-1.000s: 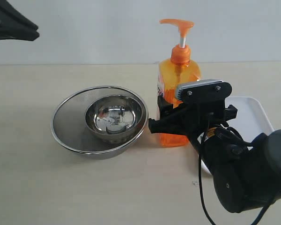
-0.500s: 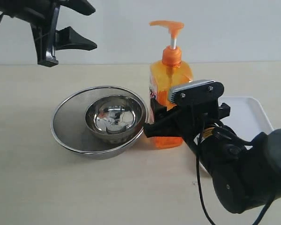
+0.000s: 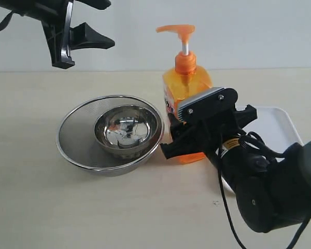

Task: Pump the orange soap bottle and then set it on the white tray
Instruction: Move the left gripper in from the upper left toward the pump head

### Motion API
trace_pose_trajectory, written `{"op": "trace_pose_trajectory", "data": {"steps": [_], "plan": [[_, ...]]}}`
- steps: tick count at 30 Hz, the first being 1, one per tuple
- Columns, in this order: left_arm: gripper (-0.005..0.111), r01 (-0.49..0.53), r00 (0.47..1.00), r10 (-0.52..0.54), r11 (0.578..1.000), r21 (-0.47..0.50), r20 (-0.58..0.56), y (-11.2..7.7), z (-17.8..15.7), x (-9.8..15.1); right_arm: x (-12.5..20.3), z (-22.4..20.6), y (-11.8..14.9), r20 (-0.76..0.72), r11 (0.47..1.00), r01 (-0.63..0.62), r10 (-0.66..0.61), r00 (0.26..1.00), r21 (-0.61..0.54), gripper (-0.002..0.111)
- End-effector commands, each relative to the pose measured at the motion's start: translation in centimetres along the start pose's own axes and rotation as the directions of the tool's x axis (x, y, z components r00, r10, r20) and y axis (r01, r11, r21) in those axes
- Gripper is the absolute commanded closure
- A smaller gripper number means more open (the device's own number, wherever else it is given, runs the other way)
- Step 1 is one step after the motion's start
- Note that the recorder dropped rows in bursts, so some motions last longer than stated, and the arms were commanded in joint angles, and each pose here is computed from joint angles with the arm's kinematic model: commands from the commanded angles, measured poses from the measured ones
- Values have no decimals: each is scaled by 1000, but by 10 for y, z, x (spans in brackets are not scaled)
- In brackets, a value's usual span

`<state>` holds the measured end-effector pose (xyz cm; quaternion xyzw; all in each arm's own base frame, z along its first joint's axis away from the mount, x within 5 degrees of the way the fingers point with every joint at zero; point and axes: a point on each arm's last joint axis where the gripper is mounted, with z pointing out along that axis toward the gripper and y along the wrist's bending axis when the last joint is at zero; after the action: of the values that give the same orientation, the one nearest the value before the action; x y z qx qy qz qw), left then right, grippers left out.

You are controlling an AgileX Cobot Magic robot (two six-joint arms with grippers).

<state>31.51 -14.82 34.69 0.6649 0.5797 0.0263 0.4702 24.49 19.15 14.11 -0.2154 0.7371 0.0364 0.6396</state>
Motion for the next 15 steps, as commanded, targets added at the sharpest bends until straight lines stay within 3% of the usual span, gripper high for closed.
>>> {"op": "trace_pose_trajectory", "data": {"steps": [1, 6, 12, 15], "plan": [[47, 35, 999, -34, 999, -10, 18, 2, 0, -4, -2, -3, -3, -26, 998, 56, -55, 998, 6, 92], [47, 47, 998, -47, 999, 6, 46, 0, 7, -3, -2, -3, -2, -29, 997, 73, -73, 997, -8, 92], [50, -12, 994, 7, 999, 42, 113, -7, 28, -7, -2, -3, -2, -31, 997, 73, -74, 997, -9, 92], [51, -16, 995, 15, 1000, 8, 103, -5, 39, -9, -1, -3, -1, -34, 997, 75, -76, 997, -15, 92]]}}
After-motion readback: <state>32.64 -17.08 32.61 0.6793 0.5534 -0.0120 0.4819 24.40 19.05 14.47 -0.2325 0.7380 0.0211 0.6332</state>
